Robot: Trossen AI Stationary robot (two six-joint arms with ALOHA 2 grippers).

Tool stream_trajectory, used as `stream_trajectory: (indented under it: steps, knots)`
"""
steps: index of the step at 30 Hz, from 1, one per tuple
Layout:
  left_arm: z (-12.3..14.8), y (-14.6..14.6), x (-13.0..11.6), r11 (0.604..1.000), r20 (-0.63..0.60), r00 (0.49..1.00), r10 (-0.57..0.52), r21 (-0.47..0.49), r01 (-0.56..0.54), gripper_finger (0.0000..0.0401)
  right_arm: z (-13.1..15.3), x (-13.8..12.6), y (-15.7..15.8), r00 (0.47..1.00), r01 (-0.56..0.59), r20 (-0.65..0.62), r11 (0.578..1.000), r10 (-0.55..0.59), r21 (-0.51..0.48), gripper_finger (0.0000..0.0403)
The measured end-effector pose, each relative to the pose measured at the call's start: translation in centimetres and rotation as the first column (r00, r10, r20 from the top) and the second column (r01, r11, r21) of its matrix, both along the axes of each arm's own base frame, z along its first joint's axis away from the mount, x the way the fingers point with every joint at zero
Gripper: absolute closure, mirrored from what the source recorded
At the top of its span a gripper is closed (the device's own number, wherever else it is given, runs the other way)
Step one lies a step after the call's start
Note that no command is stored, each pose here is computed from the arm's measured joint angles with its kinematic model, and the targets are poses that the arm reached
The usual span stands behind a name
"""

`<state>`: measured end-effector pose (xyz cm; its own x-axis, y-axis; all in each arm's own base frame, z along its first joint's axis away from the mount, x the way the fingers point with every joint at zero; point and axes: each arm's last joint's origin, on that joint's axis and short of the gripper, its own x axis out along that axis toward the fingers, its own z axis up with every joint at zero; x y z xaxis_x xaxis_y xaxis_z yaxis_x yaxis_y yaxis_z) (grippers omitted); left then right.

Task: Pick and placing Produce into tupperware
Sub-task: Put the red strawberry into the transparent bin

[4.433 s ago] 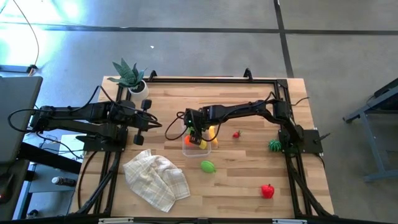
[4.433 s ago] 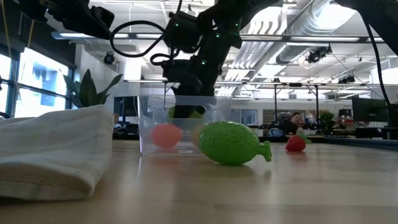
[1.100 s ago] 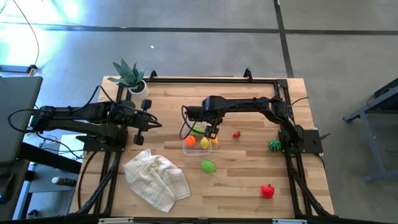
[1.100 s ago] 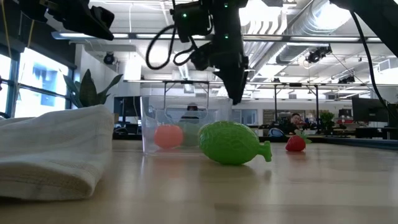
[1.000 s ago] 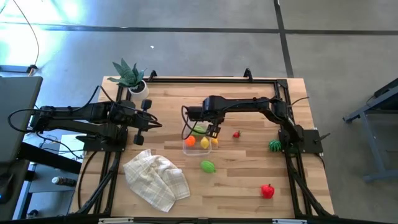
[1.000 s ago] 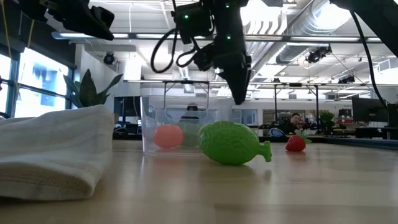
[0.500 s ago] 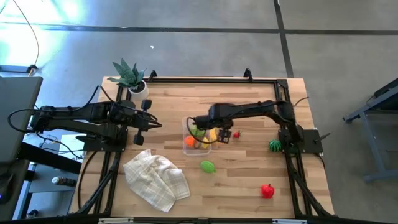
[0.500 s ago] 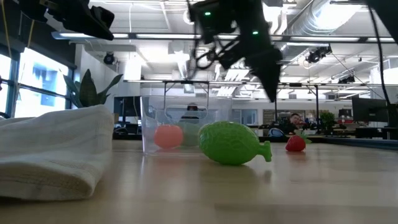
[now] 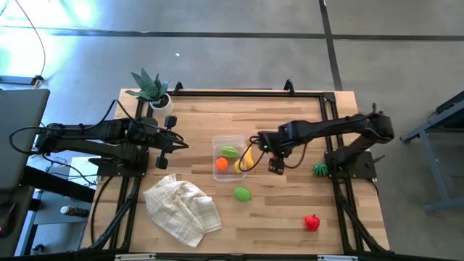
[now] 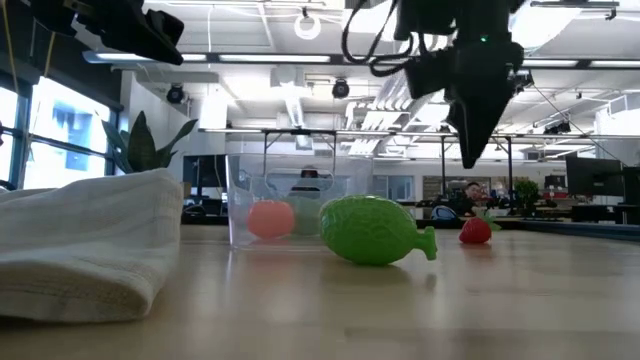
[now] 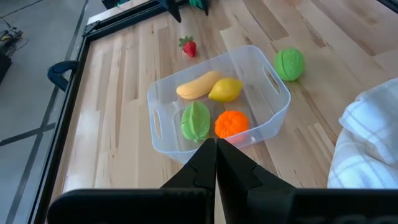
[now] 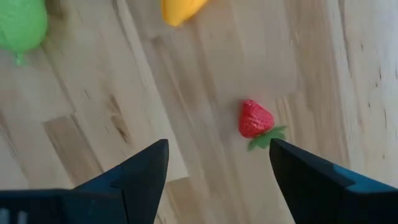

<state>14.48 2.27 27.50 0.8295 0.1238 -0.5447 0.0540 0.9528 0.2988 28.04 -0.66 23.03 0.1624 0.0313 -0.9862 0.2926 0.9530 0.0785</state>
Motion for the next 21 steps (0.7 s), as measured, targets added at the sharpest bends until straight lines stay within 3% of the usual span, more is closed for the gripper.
stream_trajectory:
  steps: [9,21]
  knots:
    - [0.0,0.0,0.0,1.0,-0.001,1.0,0.0,0.0,0.0,0.0398,-2.6,-1.2,-1.5,0.999,-0.039,-0.037,0.999,0.039,-0.019,0.0133]
    - [0.0,0.0,0.0,1.0,0.0,1.0,0.0,0.0,0.0,0.0398,-5.4,0.2,-3.3,0.994,-0.091,-0.075,0.993,0.085,-0.079,0.0133]
